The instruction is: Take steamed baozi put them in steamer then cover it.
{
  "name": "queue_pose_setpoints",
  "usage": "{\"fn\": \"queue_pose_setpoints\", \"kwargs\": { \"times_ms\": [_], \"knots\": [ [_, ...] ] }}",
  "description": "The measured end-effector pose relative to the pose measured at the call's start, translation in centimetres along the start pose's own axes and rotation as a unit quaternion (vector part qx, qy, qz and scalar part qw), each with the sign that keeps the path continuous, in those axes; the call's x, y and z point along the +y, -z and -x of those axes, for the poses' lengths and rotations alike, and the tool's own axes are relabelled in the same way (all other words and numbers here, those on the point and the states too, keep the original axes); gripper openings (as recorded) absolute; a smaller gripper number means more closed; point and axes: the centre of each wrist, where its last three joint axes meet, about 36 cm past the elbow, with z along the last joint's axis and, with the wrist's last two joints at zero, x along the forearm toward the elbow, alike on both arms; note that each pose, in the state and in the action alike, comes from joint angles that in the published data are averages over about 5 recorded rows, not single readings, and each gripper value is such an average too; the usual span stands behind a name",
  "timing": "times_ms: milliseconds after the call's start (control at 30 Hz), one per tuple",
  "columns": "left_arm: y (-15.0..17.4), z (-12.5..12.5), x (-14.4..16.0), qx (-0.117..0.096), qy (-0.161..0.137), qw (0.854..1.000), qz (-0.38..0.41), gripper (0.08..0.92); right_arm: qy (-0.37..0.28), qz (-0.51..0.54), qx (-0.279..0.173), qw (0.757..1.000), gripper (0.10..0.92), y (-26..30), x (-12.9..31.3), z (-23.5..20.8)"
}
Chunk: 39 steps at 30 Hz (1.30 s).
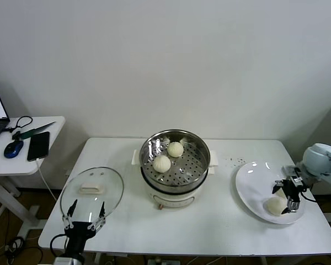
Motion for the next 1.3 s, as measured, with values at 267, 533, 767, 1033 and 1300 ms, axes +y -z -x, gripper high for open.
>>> {"fn": "queue_pose_setpoints", "kwargs": {
  "times_ms": [267,533,767,1033,1300],
  "knots": [
    [-0.3,-0.1,0.0,0.004,0.0,1.0,0.0,0.823,0.005,-0.004,0.007,1.0,0.823,0.4,-0.5,1.5],
    [-0.2,0.1,0.0,0.003,0.0,1.0,0.002,0.823,0.008,-0.012,0.014,1.0,0.795,0.8,-1.0,2.2],
    [-0.2,0.1,-0.2,0.003,-0.002,1.0,0.002,0.823,0.013,-0.02,0.017,1.0,0.698,1.0,-1.3,2.2],
    [-0.2,0.0,-0.2,0.002,-0.002,1.0,0.0,0.823,0.009,-0.046,0.015,0.999,0.665,1.9,-2.3,0.7],
    [-0.2,0.0,-0.2,0.001,-0.003,1.0,0.001,0.823,-0.017,-0.165,0.017,0.986,0.67,5.6,-5.8,-5.5]
  ]
}}
